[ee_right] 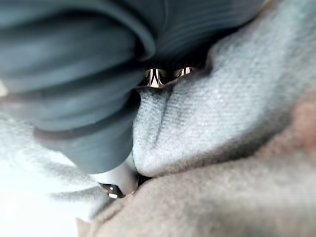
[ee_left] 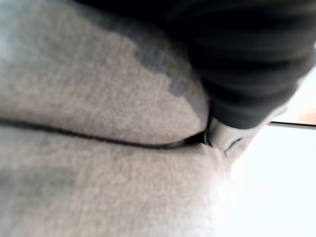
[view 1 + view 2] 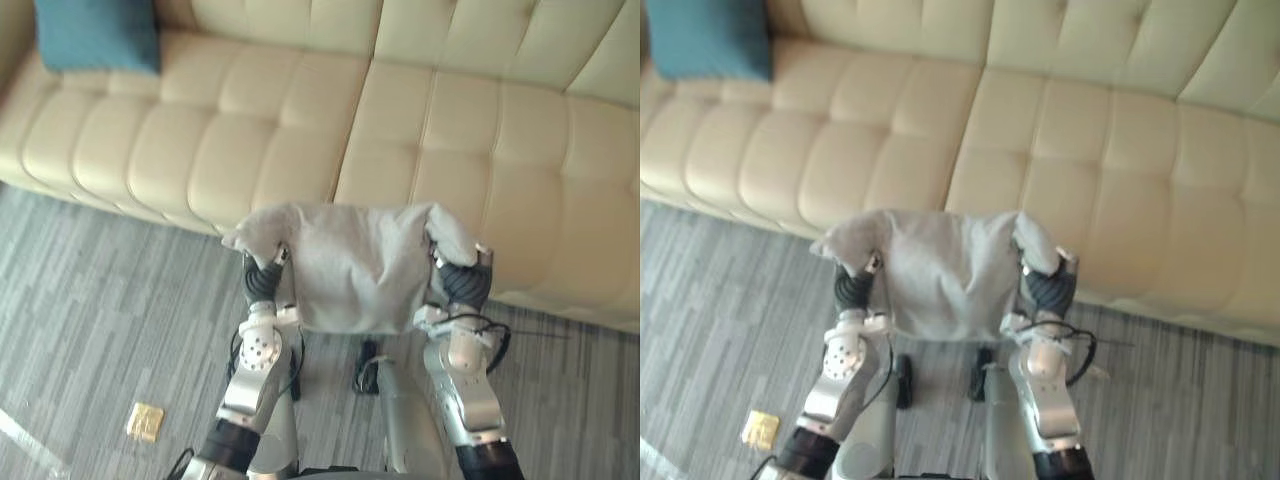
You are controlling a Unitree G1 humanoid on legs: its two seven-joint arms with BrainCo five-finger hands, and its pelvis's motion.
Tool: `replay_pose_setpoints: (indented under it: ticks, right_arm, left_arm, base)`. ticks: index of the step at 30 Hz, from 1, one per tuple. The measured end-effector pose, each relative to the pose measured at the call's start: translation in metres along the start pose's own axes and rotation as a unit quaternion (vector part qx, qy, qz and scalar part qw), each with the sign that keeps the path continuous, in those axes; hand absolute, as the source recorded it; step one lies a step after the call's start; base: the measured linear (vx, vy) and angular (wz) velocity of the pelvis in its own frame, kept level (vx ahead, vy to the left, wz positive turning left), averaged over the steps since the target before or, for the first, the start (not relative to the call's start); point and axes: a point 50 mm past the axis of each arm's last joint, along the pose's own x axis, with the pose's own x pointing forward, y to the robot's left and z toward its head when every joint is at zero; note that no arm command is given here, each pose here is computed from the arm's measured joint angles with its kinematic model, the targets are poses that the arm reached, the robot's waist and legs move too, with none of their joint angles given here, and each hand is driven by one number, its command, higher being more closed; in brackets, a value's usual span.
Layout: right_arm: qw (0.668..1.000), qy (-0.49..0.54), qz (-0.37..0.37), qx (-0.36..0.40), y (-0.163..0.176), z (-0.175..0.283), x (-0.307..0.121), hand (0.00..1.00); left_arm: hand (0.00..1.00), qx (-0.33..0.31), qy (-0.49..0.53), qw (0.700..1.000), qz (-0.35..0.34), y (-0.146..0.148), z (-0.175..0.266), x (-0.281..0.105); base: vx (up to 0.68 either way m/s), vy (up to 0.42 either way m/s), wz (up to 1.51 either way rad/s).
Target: Pick up cushions and gather them together orderly.
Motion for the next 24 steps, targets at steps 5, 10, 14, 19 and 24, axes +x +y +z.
replay_pose_setpoints:
  ticks: [5, 10, 14, 19, 24]
  right_arm:
    - [0.999, 0.038, 0.002, -0.026, -0.014, -0.014, -0.018, 1.00]
    - [0.998, 0.054, 0.005, -0.027, -0.020, -0.014, -0.031, 1.00]
    - [0.999, 0.025, 0.014, -0.014, -0.012, -0.004, -0.020, 1.00]
    - [0.997, 0.061, 0.021, -0.030, -0.007, -0.025, -0.010, 1.00]
    - [0.992, 0.118, 0.033, -0.041, -0.006, -0.050, -0.016, 1.00]
  left_arm:
    - [1.00, 0.022, 0.029, 0.999, -0.028, 0.003, -0.013, -0.016]
    - [1.00, 0.023, 0.061, 0.998, -0.020, 0.009, -0.024, -0.034]
    - [1.00, 0.023, 0.069, 0.997, -0.025, 0.009, -0.026, -0.037]
    - [1.00, 0.043, 0.084, 0.995, -0.021, 0.018, -0.030, -0.041]
    - [1.00, 0.054, 0.080, 0.995, -0.018, 0.024, -0.029, -0.038]
  base:
    - [0.08, -0.012, 0.03]
    - [0.08, 0.008, 0.02]
    - [0.16, 0.108, -0.10]
    - [0.32, 0.244, -0.76]
    - [0.43, 0.280, -0.70]
